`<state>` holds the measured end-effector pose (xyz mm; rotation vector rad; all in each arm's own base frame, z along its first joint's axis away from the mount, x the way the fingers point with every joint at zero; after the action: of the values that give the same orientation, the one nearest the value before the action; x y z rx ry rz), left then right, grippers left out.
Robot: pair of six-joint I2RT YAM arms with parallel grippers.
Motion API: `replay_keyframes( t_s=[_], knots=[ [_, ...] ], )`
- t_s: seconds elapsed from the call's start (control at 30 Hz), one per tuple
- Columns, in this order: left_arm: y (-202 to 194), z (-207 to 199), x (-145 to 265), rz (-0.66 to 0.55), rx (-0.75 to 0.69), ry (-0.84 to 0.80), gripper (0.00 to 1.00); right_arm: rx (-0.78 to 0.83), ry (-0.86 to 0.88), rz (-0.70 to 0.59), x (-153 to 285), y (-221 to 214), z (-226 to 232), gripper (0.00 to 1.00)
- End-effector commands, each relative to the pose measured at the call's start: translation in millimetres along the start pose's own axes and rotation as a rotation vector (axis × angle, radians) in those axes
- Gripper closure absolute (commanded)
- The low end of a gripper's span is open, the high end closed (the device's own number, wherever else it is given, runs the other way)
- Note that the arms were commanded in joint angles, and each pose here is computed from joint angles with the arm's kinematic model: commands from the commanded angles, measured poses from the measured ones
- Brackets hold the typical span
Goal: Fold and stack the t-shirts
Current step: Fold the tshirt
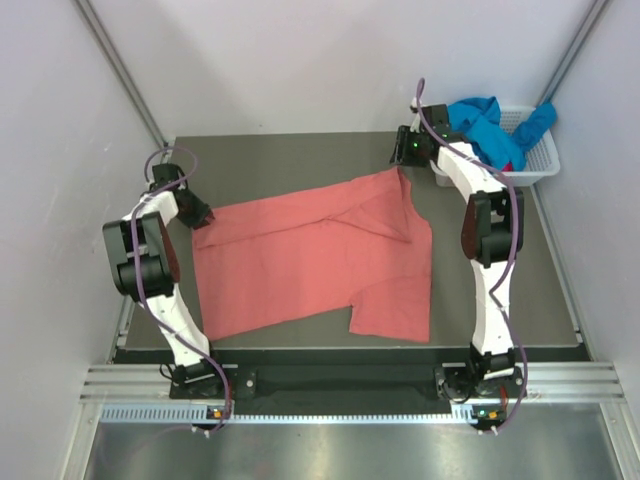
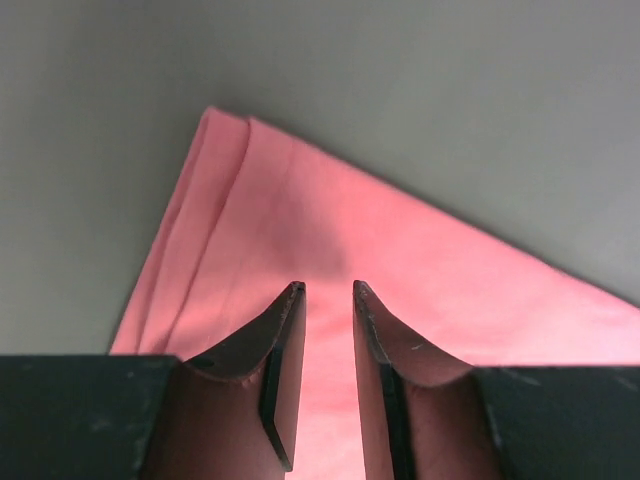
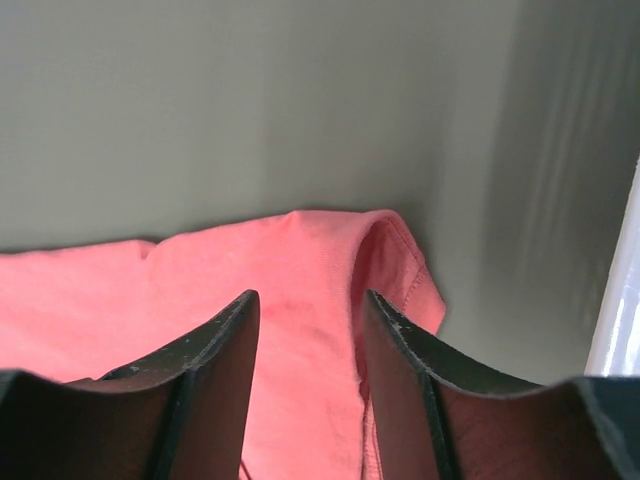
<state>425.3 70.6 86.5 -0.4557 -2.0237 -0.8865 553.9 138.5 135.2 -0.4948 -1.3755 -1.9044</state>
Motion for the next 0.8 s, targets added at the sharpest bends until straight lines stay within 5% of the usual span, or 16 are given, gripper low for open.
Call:
replay_keyframes(
  t_s=[0.0,0.37,0.6,0.77],
  knots=[
    [10.1,-6.3,-16.6,0.002,0.026,-0.031,0.69,0.007,0.028,-0.03,-8.6,7.6,0.6,0.55],
    [0.3,29.1,-36.8,0.099,0.089,0.087,0.69,-0.008,0.02,0.007,-35.5,-9.0,-8.9,0.6],
    [3.5,41.6,-43.6,0.106,0.09,0.123,0.68,0.021,-0.059,-0.072,-46.6,8.6,-25.9,1.0],
    [4.1,45.9,-50.6,0.123,0.079,0.129,0.67,0.057,-0.046,-0.108,-53.0,21.2,-28.7,0.96]
  ],
)
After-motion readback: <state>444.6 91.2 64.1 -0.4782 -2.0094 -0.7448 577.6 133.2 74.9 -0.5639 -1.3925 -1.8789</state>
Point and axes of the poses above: each gripper's point midway between its finger pads, its own x axis back along the fingers, its own z axis along the line the jaws close on, y = z × x, the point moved 4 cm from there along x, back along the fingers, and after that the axes turned 4 degrees about -x, right-handed, at the moved point
